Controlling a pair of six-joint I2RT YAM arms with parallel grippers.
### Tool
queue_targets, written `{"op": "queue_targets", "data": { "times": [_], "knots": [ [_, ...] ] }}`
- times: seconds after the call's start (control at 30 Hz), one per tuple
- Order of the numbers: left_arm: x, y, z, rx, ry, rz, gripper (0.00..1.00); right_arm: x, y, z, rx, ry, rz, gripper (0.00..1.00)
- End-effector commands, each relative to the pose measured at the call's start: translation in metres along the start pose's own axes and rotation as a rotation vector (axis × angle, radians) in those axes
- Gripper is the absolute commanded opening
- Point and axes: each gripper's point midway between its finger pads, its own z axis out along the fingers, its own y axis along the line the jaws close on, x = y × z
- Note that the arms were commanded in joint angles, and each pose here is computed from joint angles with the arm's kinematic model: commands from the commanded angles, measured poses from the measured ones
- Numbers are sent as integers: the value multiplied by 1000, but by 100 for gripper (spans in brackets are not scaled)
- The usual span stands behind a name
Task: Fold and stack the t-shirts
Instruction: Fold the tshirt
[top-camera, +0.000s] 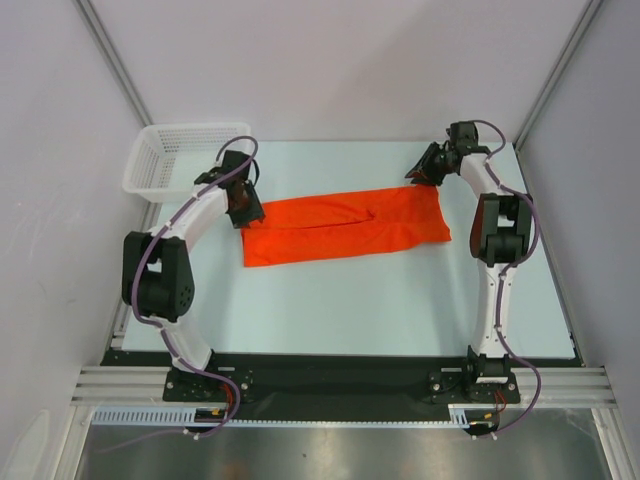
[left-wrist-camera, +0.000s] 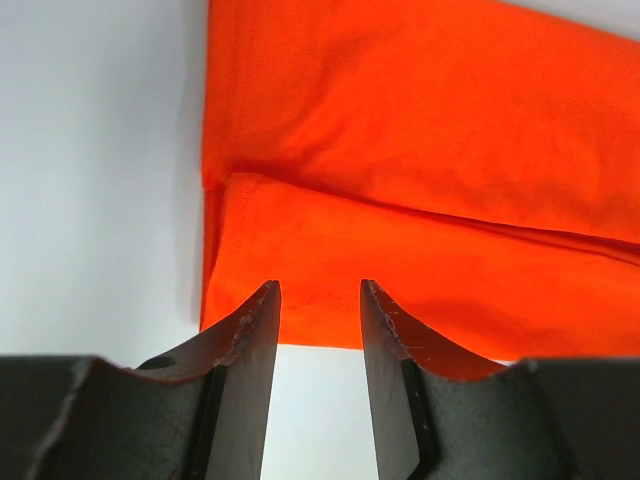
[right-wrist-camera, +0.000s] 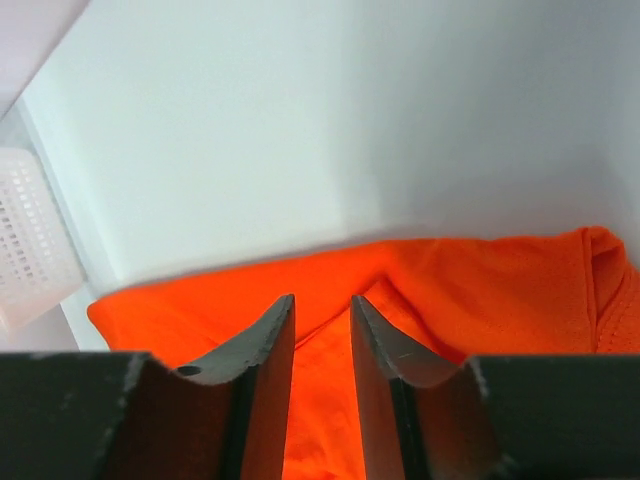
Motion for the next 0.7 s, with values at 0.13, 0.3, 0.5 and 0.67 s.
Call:
{"op": "queue_targets", "data": {
  "times": [0.13, 0.3, 0.5, 0.67],
  "knots": [
    [-8, -34, -13, 106, -30, 81, 44, -30, 36, -62, 1, -99, -143, 37],
    [-5, -47, -7, 160, -13, 102, 42, 29, 19, -87, 21, 27, -109, 37],
    [5, -90, -8, 301, 9, 178, 41, 69, -32, -143, 126, 21, -38, 37],
    [18, -100, -3, 314, 42, 204, 40, 95, -54, -179, 253, 23, -98, 33]
  ]
}}
